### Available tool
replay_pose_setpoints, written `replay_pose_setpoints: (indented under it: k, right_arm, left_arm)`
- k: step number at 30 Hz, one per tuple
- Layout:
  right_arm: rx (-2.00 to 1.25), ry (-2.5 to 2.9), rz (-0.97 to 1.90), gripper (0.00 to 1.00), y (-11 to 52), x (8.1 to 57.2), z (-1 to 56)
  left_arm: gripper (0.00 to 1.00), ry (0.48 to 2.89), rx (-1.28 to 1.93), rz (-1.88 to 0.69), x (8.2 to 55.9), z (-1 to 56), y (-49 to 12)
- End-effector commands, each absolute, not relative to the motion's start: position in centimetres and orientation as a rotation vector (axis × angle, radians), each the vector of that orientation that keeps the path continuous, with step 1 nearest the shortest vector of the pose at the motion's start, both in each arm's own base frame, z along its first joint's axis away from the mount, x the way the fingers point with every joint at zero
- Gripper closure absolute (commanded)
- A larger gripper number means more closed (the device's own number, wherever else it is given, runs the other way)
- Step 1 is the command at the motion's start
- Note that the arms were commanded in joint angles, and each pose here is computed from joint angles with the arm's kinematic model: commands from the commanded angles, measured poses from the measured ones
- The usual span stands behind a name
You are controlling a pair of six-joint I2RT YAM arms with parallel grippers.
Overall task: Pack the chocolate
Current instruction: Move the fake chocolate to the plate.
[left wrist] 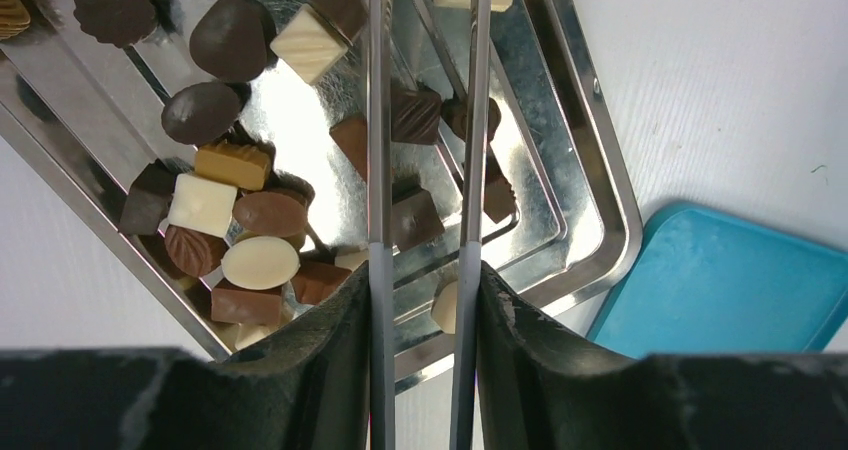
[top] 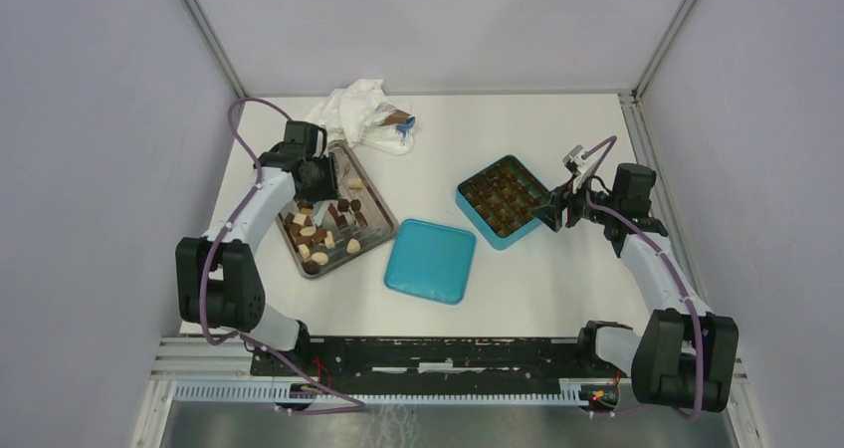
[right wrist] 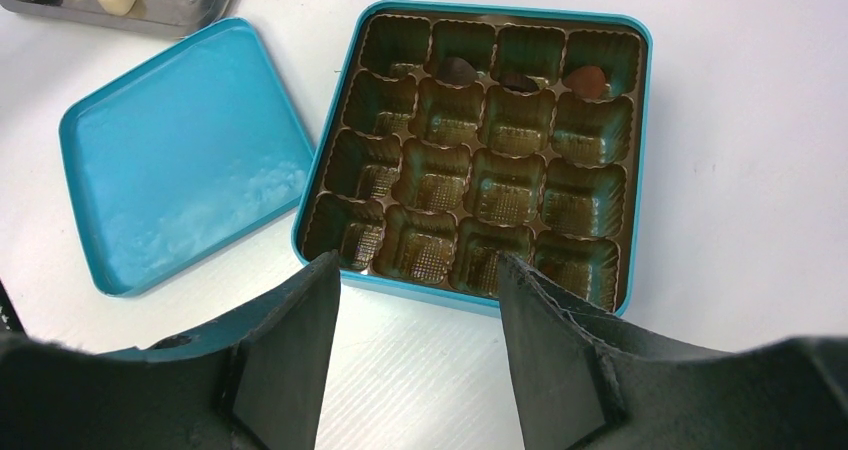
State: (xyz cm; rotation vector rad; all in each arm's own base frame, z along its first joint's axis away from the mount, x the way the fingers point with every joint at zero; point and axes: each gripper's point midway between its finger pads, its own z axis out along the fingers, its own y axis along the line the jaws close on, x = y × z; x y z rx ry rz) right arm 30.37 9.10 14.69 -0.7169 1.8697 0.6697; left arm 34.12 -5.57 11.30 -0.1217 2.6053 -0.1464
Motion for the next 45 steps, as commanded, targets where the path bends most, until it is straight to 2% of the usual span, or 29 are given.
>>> replay_pose_setpoints:
  k: [1, 14, 33, 45]
  right_arm:
    - [-0.749, 1.809, 0.657, 0.35, 9.2, 31.1, 16.4]
    - [-0.752, 1.805, 0.662, 0.35, 9.3, 31.0, 16.5]
    - [-0.749, 1.815, 0.663, 0.35, 9.2, 31.1, 16.3]
    - [-0.750, 1.818, 0.671, 0.35, 9.3, 31.1, 16.1]
  left_arm:
    - [0.59, 2.557, -0.094, -0.192, 36.3, 12.5, -5.5]
    - [0.67, 2.626, -0.085, -0.259, 36.5, 10.8, -6.4]
    - [0.68, 2.636, -0.062, -0.264, 32.1, 11.8, -7.0]
    - [0.67, 2.537, -0.037, -0.235, 34.1, 14.6, -6.8]
